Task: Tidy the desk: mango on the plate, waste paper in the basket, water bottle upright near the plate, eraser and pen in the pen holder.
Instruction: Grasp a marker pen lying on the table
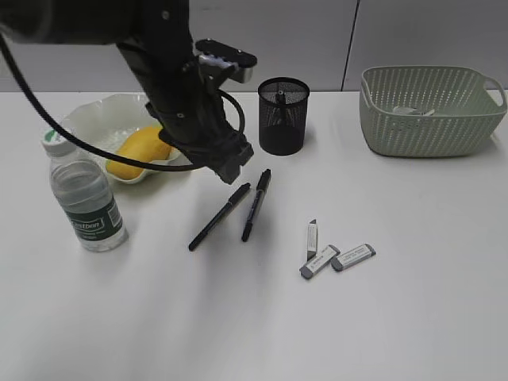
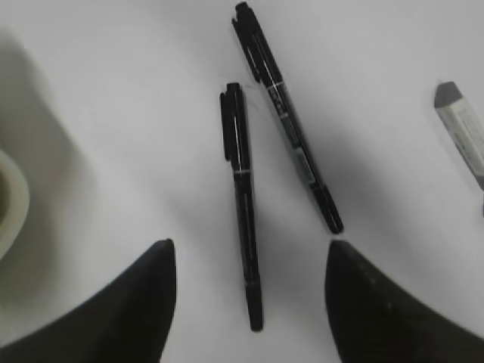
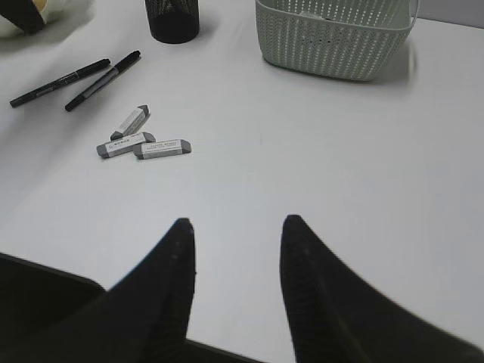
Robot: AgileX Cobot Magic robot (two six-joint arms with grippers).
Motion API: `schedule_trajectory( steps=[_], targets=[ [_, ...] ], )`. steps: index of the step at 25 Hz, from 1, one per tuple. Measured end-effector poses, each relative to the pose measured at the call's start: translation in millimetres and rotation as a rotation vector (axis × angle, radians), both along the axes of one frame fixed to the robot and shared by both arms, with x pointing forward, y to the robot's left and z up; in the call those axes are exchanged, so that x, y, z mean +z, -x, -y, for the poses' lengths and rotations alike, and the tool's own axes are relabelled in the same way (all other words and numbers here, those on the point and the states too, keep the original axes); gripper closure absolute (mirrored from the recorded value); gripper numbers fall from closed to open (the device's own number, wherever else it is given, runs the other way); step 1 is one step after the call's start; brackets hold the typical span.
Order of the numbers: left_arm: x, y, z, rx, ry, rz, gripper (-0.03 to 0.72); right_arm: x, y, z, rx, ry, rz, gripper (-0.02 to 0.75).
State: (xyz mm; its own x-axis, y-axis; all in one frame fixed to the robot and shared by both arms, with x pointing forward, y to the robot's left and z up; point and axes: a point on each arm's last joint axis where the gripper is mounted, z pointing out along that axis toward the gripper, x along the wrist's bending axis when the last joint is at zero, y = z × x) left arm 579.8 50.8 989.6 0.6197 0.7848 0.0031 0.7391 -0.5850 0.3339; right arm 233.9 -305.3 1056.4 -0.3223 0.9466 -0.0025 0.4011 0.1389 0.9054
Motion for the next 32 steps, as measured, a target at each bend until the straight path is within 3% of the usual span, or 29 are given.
schedule_trajectory(
  steps=[10,17,24,28,32],
  targets=[
    [-54,-34,21,-0.043,-0.078,-0.023,0.228,0,0,0,0.000,0.000,0.001,0.427],
    [-84,-43,24,-0.065,-0.137,-0.028,0.342,0,0,0,0.000,0.000,0.001,0.427],
    [-93,-45,26,-0.061,-0.118,-0.030,0.473,0,0,0,0.000,0.000,0.001,0.427],
    [-92,-45,28,-0.058,-0.105,-0.026,0.614,0,0,0,0.000,0.000,0.001,0.428],
    [-91,-46,32,-0.038,-0.049,-0.021,0.613,0,0,0,0.000,0.000,0.001,0.428]
  ],
)
